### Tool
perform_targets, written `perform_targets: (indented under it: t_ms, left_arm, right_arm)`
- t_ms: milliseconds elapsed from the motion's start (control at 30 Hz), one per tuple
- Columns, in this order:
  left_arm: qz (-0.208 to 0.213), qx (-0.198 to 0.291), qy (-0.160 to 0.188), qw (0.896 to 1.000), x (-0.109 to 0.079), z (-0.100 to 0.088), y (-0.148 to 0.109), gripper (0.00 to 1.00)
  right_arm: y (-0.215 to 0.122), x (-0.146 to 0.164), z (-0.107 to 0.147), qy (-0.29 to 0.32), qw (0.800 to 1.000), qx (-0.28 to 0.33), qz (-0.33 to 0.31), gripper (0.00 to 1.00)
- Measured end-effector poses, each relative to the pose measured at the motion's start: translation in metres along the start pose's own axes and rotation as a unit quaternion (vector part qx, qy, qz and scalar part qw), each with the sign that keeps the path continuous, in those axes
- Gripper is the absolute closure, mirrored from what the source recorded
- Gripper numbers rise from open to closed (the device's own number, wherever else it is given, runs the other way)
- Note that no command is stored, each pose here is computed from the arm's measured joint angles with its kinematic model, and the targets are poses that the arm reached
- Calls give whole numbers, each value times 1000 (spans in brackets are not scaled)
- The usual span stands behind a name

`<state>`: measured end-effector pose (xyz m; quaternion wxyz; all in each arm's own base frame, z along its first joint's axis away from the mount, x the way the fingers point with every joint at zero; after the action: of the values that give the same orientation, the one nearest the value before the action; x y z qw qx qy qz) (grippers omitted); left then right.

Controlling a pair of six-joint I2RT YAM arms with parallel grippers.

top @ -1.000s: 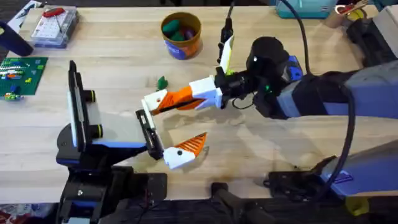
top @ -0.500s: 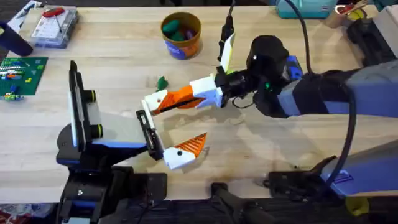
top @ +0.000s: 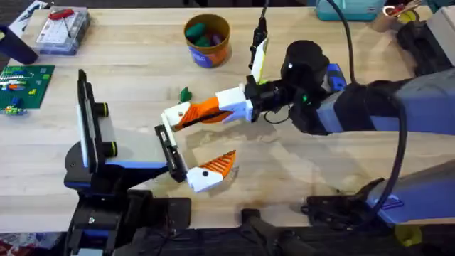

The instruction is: Pick up the gripper from the table and insert it into the empty holder that is missing its gripper. Then pick up a screw, insert it into the mounting hole, and use the screwdriver to tighten it. Finally, clean up the table by picking up the vegetable and placing it into the bucket.

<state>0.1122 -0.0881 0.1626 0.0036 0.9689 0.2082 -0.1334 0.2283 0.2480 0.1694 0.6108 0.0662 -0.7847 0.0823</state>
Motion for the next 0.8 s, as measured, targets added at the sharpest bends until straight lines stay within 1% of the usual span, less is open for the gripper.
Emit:
perform_targets:
  t_ms: [800]
  left_arm:
    - [-8, -2, -3, 1000, 1, 0, 0, 14]
  right_arm:
    - [0, -2, -5, -16, 999, -25, 10, 985]
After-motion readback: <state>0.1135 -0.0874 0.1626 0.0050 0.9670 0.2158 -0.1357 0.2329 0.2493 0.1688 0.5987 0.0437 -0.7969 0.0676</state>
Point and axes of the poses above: each hand's point on the last joint's axis, 136 mm out from that joint toward the fingers, its own y axis out along the fingers, its own x axis along the line the jaws close on, z = x × y, the point moved 8 cm from there along -y, back along the fingers, and after that the axes turned 10 degrees about -y, right-handed, at the moved point
